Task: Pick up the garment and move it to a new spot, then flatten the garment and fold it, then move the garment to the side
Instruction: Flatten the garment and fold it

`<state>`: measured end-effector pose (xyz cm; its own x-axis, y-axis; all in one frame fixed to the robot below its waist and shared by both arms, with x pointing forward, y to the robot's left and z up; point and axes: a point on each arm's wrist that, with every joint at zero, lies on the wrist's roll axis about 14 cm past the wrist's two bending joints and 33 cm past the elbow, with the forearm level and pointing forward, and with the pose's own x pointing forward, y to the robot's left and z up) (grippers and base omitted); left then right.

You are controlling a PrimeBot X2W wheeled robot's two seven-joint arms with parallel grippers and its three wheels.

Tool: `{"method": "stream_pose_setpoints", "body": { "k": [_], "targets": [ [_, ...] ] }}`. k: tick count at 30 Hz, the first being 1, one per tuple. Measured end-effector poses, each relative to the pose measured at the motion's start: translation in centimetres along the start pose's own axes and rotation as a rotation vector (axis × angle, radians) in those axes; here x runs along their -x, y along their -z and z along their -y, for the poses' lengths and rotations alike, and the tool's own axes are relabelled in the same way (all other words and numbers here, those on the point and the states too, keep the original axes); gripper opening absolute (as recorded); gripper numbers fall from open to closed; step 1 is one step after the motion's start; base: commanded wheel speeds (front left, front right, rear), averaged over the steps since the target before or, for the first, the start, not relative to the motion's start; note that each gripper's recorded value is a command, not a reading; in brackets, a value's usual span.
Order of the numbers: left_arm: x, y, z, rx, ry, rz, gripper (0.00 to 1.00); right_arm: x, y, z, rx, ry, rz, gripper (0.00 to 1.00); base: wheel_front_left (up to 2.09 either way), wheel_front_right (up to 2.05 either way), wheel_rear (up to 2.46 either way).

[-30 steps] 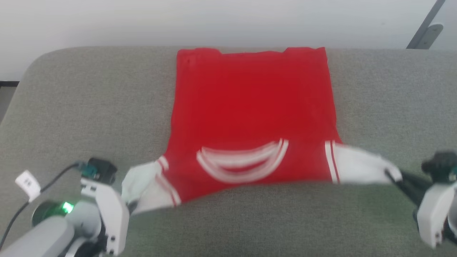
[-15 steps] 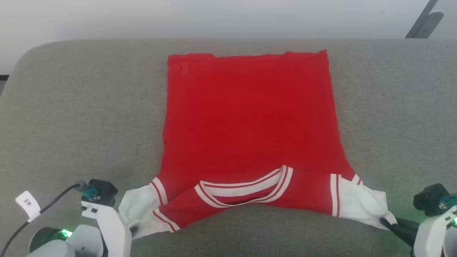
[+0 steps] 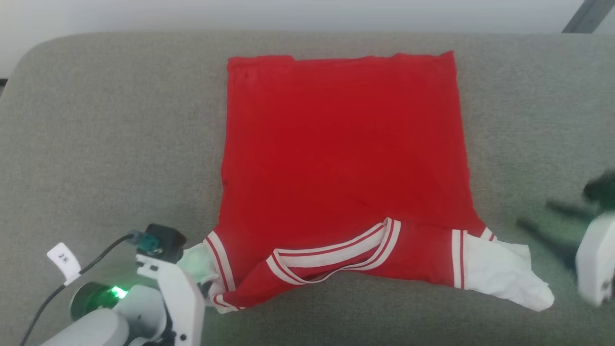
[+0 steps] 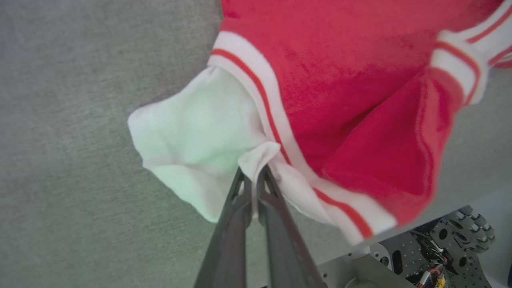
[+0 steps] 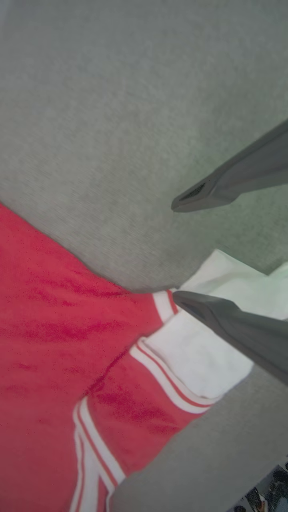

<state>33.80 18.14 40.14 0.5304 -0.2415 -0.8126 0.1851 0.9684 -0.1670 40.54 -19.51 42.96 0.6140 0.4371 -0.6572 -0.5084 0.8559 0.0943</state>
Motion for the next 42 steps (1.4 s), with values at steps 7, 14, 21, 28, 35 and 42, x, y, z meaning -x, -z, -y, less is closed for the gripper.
{"method": "stream_pose_setpoints", "body": {
  "k": [7,14,21,28,35,42],
  "targets": [
    [-1.1,-1.5,1.4,-0.011,0.042,0.031,0.0,-2.1,-9.6,3.8,0.074,0.115,0.23,1.0,0.0,0.0,0.0],
    [-2.4,-2.3,1.7,-0.02,0.061,0.044,0.0,-8.6,-13.7,6.0,0.045,0.177,0.224,1.0,0.0,0.0,0.0],
    [-3.6,-2.6,1.3,-0.003,0.067,0.052,0.0,-15.6,-13.8,6.6,-0.03,0.174,0.06,1.0,0.0,0.0,0.0],
    [-4.9,-2.3,0.6,0.027,0.065,0.047,0.0,-21.1,-11.5,7.0,-0.128,0.168,-0.175,1.0,0.0,0.0,0.0],
    [-5.3,-1.8,-0.1,0.054,0.057,0.049,0.0,-22.6,-10.8,6.2,-0.135,0.151,-0.279,0.0,0.0,0.0,0.0],
    [-5.0,-2.2,-0.9,0.058,0.038,0.071,0.0,-21.1,-11.0,6.0,-0.08,0.172,-0.252,0.0,0.0,0.0,0.0]
  ]
}}
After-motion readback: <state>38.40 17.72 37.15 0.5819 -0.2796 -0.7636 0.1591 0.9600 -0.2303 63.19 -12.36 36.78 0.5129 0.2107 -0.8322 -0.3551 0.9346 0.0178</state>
